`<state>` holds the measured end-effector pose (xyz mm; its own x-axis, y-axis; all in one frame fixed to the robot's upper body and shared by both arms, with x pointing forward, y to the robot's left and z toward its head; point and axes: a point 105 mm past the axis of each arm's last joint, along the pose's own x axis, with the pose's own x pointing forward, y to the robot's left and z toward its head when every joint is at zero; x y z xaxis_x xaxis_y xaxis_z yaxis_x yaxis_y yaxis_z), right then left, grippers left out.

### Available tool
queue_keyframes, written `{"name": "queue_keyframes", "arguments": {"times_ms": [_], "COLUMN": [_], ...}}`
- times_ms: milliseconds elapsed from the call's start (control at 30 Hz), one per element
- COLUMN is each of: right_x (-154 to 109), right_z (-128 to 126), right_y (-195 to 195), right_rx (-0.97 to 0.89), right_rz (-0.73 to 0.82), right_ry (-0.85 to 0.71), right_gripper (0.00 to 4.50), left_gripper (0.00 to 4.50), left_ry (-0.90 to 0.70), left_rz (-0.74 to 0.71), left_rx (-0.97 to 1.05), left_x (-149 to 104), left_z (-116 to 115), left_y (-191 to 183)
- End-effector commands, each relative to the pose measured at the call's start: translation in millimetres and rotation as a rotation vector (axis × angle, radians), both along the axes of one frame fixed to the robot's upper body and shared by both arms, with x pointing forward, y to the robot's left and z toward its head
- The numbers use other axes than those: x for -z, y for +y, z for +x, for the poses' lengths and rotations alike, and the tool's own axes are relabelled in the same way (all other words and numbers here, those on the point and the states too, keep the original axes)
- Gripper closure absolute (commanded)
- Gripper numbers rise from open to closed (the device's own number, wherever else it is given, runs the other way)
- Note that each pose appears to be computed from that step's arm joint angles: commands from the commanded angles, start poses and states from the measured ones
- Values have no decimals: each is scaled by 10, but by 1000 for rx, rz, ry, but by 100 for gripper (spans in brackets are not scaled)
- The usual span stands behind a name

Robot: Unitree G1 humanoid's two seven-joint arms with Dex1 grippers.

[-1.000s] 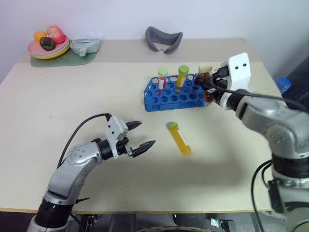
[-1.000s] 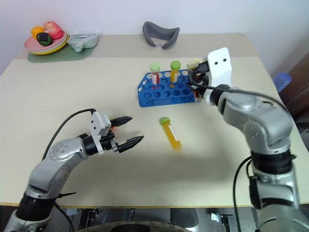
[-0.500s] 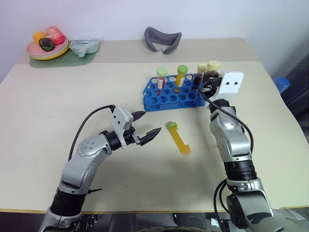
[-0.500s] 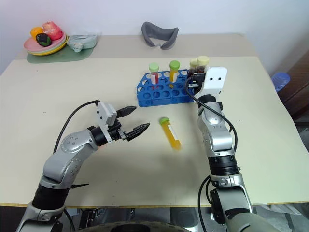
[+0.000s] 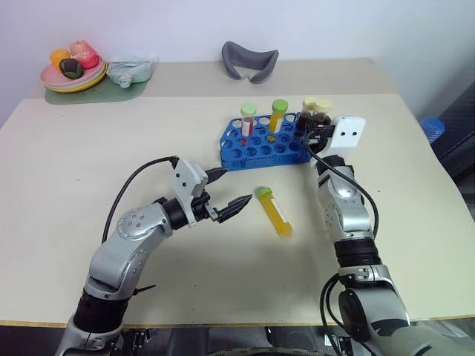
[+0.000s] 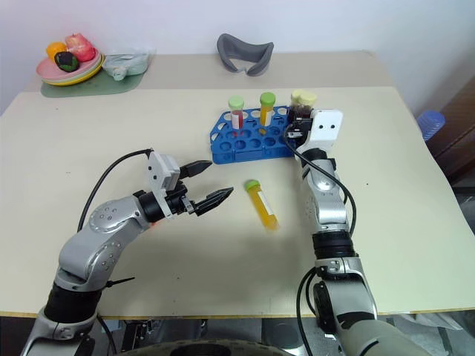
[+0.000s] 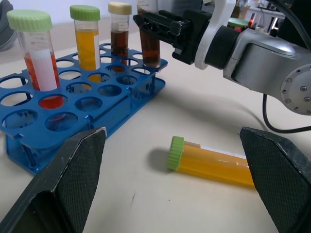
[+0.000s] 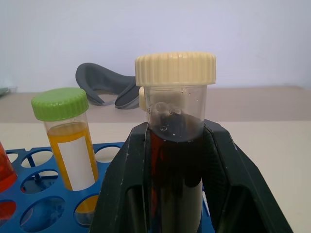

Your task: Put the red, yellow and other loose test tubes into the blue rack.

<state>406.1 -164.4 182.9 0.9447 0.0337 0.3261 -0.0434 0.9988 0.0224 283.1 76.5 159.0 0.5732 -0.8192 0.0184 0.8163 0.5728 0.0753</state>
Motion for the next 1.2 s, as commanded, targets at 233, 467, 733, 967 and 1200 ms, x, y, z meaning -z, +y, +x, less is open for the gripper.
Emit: {"name": "queue_keyframes", "arguments": {"times_ms": [233, 467, 733, 967, 1200], "right_x": [-407, -628, -333, 64, 270], "right_z": [-100, -579, -1375, -1270, -1030], "right_y": [-49, -255, 246, 662, 738], "right_rx": [7, -199, -680, -680, -574], "right_rz": [-23, -257, -439, -468, -418], "right_ry": [-103, 62, 492, 814, 1032], "right_gripper": [5, 5, 5, 5, 5], "left_gripper": [0, 0, 0, 0, 0], "left_ry": [-37, -46, -57, -58, -34], "left_rz": [-10, 18, 70, 117, 152], "left_rx": [-3, -66, -64, -17, 12], "left_x": [18, 84, 47, 25, 82], "left_z": [-41, 1, 124, 150, 17], "left_y": [69, 272, 384, 364, 374]}}
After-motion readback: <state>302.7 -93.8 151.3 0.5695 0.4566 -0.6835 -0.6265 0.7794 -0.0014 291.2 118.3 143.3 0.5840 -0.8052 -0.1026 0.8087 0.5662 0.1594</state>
